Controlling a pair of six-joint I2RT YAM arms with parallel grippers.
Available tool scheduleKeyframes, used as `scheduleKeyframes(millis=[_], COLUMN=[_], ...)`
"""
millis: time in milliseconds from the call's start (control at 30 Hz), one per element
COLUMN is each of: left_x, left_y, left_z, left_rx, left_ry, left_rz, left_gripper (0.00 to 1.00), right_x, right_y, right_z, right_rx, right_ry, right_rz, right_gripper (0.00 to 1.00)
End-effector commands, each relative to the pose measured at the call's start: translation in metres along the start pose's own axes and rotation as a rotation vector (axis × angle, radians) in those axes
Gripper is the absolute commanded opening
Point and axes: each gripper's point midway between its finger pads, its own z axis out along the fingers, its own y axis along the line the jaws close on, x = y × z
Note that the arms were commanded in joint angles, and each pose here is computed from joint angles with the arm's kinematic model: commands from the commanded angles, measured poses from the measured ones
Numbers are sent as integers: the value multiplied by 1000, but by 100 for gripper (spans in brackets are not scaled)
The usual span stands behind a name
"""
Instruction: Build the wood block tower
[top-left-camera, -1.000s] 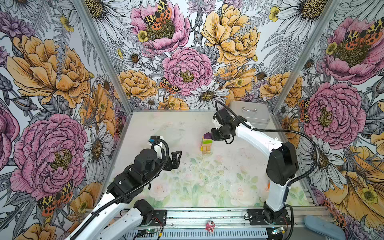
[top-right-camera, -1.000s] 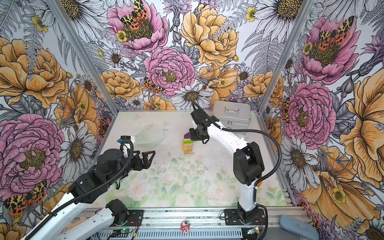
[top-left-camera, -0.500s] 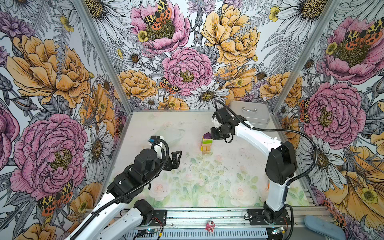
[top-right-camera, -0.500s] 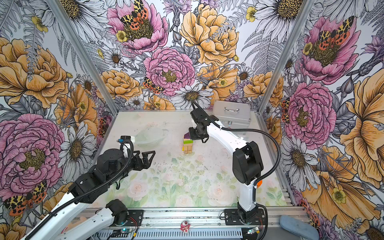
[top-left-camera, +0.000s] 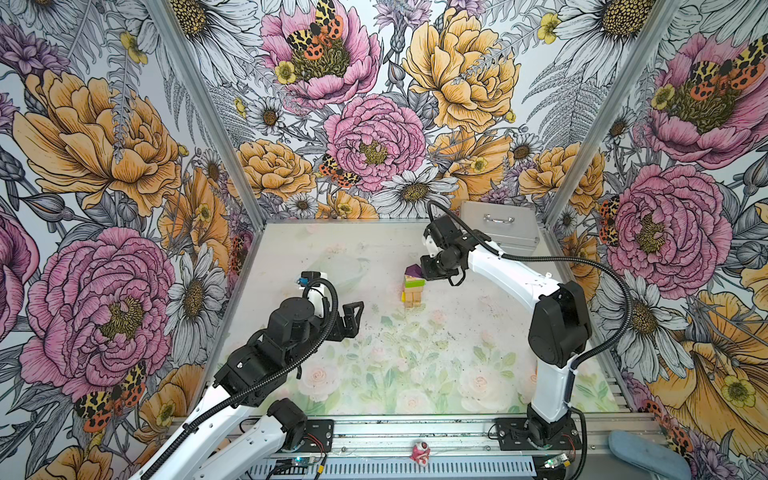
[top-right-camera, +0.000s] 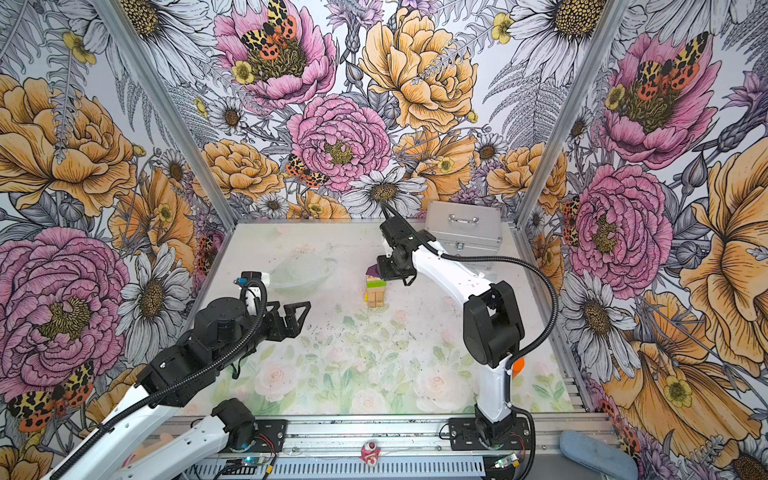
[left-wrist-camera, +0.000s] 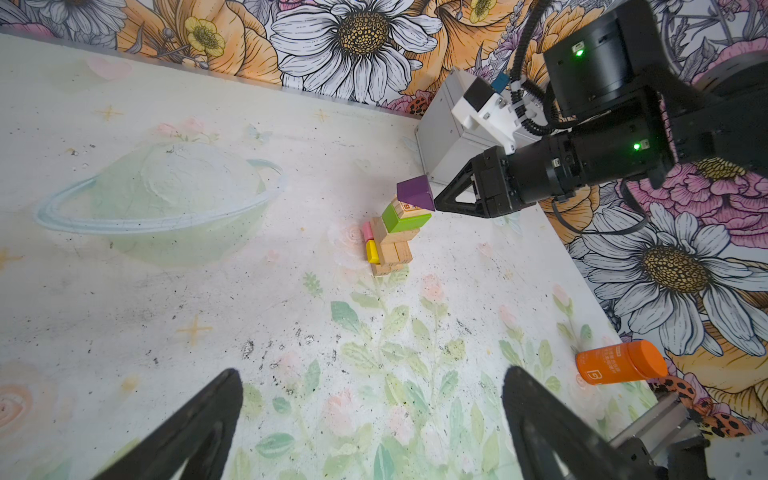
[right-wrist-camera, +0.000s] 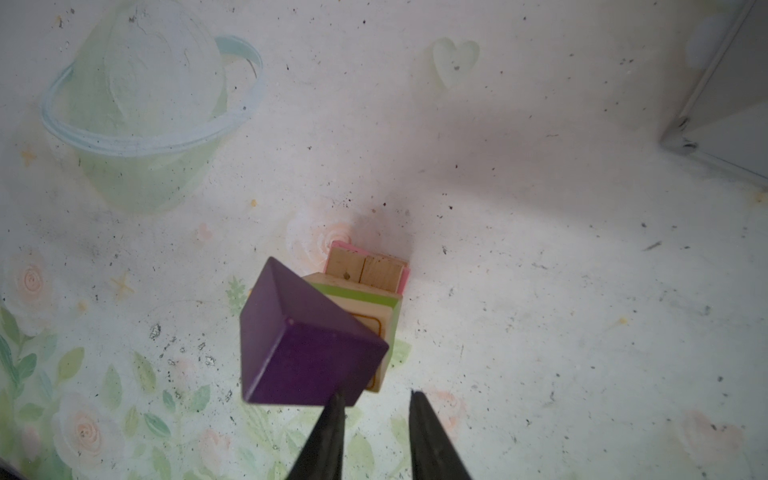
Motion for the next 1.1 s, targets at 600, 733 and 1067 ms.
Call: scheduleKeyframes(millis=[600,733,1067], left_x=[-16,-33,-100], left_y=[-8,-28,-53], left_z=[7,37,135], left_rx=[15,50,128], left_ry=[-43,-4,68], left_rz=[49,133,135], left_gripper=[99,99,99], right_x=[-24,-16,52], right_y=[28,18,-15], right_z=[-81,-112,-141], right_rx=[-18,22,57], right_ry=[-135,-185,-199], right_rz=[-173,-114,52], right_gripper=[51,65,66])
